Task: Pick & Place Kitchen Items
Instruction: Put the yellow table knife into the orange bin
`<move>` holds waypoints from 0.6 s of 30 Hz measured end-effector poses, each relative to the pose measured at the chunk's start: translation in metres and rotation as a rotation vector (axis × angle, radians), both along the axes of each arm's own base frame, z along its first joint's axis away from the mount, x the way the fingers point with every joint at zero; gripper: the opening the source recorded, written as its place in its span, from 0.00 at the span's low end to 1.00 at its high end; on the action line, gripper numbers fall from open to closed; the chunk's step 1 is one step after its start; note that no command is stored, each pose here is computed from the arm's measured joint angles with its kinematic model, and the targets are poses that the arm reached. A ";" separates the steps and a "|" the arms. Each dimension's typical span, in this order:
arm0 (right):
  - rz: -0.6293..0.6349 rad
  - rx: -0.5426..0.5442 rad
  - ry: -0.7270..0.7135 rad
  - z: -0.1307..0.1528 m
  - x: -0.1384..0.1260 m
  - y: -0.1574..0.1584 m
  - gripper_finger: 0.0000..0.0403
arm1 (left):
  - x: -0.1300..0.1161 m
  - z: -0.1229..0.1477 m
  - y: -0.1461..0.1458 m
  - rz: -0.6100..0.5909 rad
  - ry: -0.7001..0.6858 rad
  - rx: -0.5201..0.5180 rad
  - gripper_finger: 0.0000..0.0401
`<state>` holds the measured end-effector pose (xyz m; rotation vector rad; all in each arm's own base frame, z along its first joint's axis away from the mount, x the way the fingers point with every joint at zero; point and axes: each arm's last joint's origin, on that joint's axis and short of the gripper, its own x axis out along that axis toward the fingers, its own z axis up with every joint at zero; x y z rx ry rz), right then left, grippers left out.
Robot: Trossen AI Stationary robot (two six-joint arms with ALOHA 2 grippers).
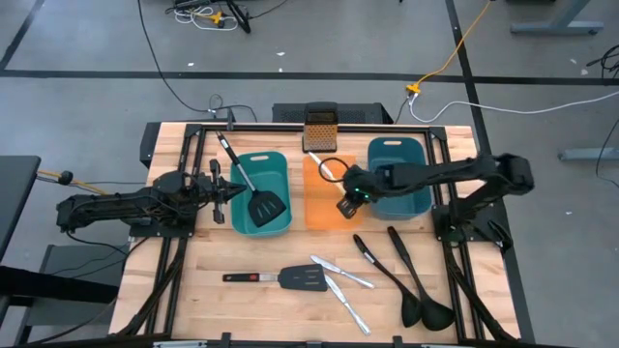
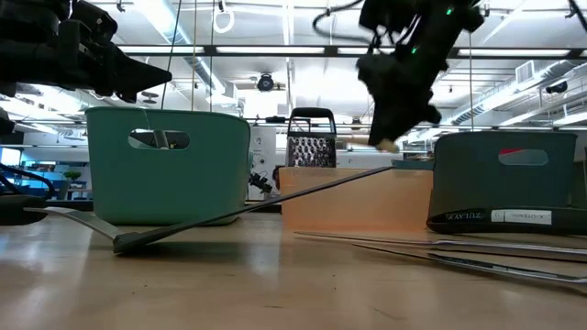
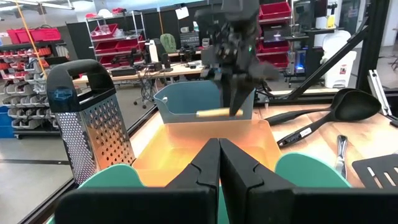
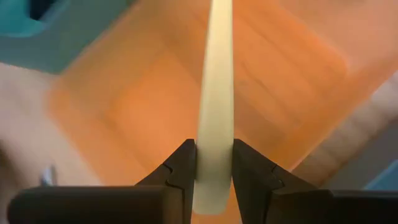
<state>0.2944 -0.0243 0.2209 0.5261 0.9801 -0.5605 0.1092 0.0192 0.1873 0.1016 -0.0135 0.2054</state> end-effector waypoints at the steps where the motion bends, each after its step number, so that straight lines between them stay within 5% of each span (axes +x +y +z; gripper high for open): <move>1: -0.016 0.009 0.010 -0.004 0.002 -0.002 0.21 | 0.000 0.000 0.000 0.000 0.000 0.000 0.02; 18: -0.122 0.156 0.003 -0.029 0.018 -0.005 0.21 | 0.000 0.000 0.000 -0.015 0.001 0.008 0.02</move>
